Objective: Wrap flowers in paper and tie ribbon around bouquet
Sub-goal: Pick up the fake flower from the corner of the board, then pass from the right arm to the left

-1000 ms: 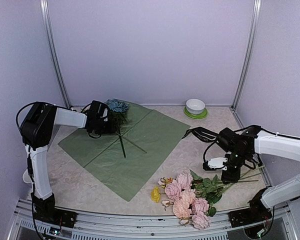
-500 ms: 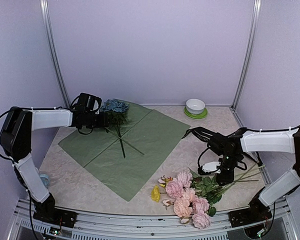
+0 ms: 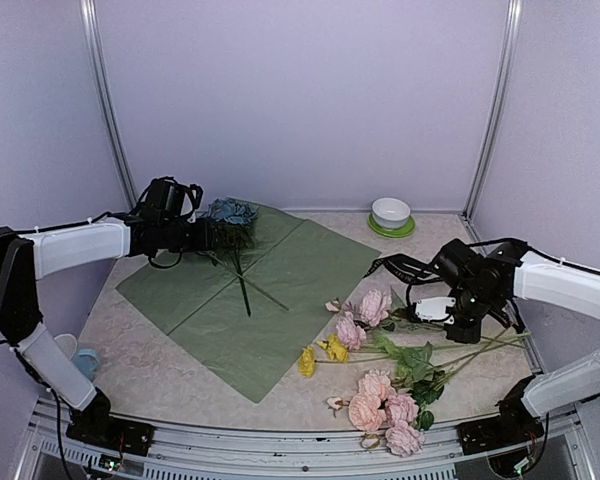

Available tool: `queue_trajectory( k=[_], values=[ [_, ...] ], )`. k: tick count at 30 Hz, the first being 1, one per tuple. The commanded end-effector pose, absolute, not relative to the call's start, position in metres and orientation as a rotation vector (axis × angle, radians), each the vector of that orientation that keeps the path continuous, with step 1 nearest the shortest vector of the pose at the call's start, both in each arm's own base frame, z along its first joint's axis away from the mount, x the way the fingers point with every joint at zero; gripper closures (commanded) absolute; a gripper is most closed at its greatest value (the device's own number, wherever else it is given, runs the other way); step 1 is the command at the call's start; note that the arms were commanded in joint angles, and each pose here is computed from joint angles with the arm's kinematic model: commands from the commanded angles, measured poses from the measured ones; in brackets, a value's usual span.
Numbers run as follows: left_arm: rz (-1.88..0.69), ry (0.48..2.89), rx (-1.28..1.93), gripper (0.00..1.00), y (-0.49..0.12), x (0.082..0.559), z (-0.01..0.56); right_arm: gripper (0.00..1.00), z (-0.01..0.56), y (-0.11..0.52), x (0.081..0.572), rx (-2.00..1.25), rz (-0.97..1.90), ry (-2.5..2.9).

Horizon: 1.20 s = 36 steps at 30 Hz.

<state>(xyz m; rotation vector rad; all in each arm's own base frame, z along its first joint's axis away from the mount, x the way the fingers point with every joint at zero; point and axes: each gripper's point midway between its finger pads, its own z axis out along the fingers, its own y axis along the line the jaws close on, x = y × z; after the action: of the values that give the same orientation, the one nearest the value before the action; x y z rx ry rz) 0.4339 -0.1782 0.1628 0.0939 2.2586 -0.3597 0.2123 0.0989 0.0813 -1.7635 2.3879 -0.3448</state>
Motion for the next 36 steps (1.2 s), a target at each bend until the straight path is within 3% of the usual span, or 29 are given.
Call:
queue_trajectory(
  k=[1, 7, 10, 13, 16, 19, 22, 25, 30, 36],
  values=[
    [-0.355, 2.192, 0.146, 0.37, -0.184, 0.422, 0.193, 1.0, 0.138, 0.097, 0.231, -1.624, -0.437, 2.249],
    [-0.402, 2.081, 0.257, 0.36, -0.206, 0.405, 0.229, 1.0, 0.262, 0.124, 0.28, -1.118, -0.367, 1.946],
    [-0.484, 1.985, 0.361, 0.36, -0.227, 0.388, 0.253, 1.0, 0.358, 0.154, 0.287, -0.745, -0.029, 1.705],
    [-0.613, 1.847, 0.547, 0.33, -0.263, 0.353, 0.279, 1.0, 0.416, 0.201, 0.268, -0.617, 0.448, 1.456],
    [-0.795, 1.648, 0.744, 0.25, -0.308, 0.3, 0.308, 1.0, 0.441, 0.244, 0.236, -0.616, 0.916, 1.195],
    [-0.982, 1.465, 0.881, 0.18, -0.341, 0.247, 0.329, 1.0, 0.447, 0.271, 0.236, -0.512, 1.197, 1.075],
    [-1.049, 1.397, 0.929, 0.14, -0.358, 0.225, 0.333, 1.0, 0.438, 0.321, 0.242, -0.578, 1.295, 1.147],
    [-1.021, 1.45, 0.929, 0.16, -0.369, 0.233, 0.324, 1.0, 0.429, 0.365, 0.234, -0.705, 1.33, 1.169],
    [-0.934, 1.555, 0.9, 0.45, -0.37, 0.252, 0.302, 1.0, 0.413, 0.401, 0.225, -0.799, 1.384, 1.2],
    [-0.951, 1.543, 0.857, 0.95, -0.366, 0.253, 0.304, 1.0, 0.398, 0.423, 0.22, -0.883, 1.396, 1.237]
  ],
)
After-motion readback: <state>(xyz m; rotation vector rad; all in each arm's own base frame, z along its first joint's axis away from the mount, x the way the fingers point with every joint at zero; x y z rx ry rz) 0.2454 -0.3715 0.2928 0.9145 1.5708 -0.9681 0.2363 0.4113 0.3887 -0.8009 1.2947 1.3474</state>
